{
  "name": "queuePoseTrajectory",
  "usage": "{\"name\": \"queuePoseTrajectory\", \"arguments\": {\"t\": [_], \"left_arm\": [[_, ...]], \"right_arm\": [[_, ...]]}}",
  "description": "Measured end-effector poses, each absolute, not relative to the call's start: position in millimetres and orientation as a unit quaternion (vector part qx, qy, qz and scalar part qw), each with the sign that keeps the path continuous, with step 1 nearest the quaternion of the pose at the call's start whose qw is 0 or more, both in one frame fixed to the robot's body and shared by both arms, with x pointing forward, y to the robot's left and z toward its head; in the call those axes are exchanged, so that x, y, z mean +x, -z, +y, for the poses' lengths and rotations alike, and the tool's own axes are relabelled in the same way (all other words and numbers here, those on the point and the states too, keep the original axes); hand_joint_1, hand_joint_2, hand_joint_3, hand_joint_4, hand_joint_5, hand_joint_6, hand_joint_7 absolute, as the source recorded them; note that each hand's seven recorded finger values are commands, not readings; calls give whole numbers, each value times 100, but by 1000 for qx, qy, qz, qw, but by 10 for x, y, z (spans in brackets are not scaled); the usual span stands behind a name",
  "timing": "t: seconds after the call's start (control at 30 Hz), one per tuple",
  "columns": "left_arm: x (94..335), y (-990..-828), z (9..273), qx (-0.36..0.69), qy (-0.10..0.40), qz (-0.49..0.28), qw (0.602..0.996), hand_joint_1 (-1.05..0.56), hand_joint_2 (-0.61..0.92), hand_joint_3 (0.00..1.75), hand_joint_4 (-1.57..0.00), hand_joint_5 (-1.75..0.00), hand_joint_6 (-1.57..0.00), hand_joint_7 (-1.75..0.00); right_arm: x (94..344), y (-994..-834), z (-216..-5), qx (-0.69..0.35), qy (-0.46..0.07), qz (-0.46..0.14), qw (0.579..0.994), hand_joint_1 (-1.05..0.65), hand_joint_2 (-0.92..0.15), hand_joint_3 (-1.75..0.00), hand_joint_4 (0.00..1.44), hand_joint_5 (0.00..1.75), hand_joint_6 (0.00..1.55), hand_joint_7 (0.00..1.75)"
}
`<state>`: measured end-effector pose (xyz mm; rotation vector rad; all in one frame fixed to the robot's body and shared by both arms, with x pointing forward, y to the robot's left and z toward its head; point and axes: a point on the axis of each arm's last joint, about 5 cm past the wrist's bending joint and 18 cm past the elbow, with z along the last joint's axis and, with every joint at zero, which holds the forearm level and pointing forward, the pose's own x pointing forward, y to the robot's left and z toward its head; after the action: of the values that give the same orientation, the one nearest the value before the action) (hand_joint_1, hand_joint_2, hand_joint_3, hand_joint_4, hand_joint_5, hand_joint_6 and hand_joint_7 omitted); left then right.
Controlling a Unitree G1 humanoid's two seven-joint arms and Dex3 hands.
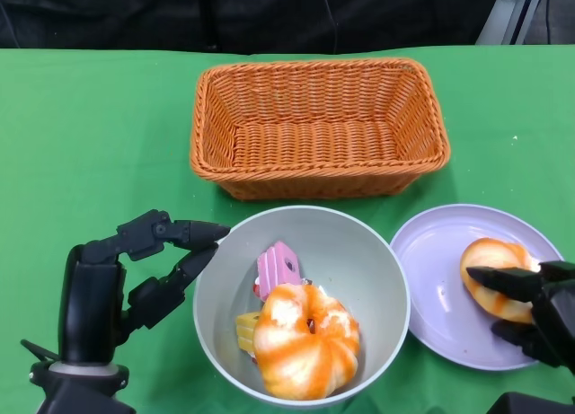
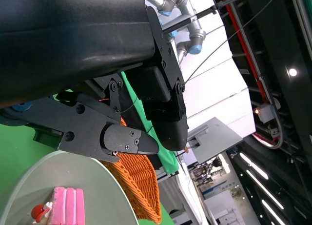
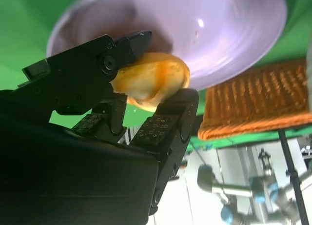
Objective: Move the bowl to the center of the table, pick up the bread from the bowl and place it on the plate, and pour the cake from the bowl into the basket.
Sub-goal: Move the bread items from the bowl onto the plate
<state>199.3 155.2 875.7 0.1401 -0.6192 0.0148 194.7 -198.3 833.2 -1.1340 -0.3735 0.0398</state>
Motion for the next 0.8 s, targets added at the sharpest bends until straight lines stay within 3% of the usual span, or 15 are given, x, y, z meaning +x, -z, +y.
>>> {"name": "queuePoseTrajectory", "arguments": {"t": [0.17, 0.47, 0.67, 0.8], "left_arm": [[1992, -8751, 1555, 70, -6, -303, 950, -22, 92, 22, -81, -105, -103, -49], [1989, -8731, 1560, 72, -5, -298, 952, -21, 92, 22, -81, -105, -103, -49], [1989, -8730, 1558, 71, -5, -297, 952, -22, 92, 22, -81, -105, -103, -49], [1989, -8730, 1555, 71, -4, -297, 952, -22, 92, 23, -80, -106, -102, -50]], "right_arm": [[1920, -8378, -1950, -523, -20, -182, 833, -74, -92, -9, 59, 0, 56, 0], [1888, -8397, -1924, -504, -31, -188, 843, -79, -92, -7, 46, 0, 50, 0], [1883, -8403, -1912, -497, -32, -197, 845, -78, -92, -9, 50, 2, 54, 1], [1879, -8401, -1905, -491, -34, -203, 847, -71, -91, -5, 65, 8, 62, 3]]}}
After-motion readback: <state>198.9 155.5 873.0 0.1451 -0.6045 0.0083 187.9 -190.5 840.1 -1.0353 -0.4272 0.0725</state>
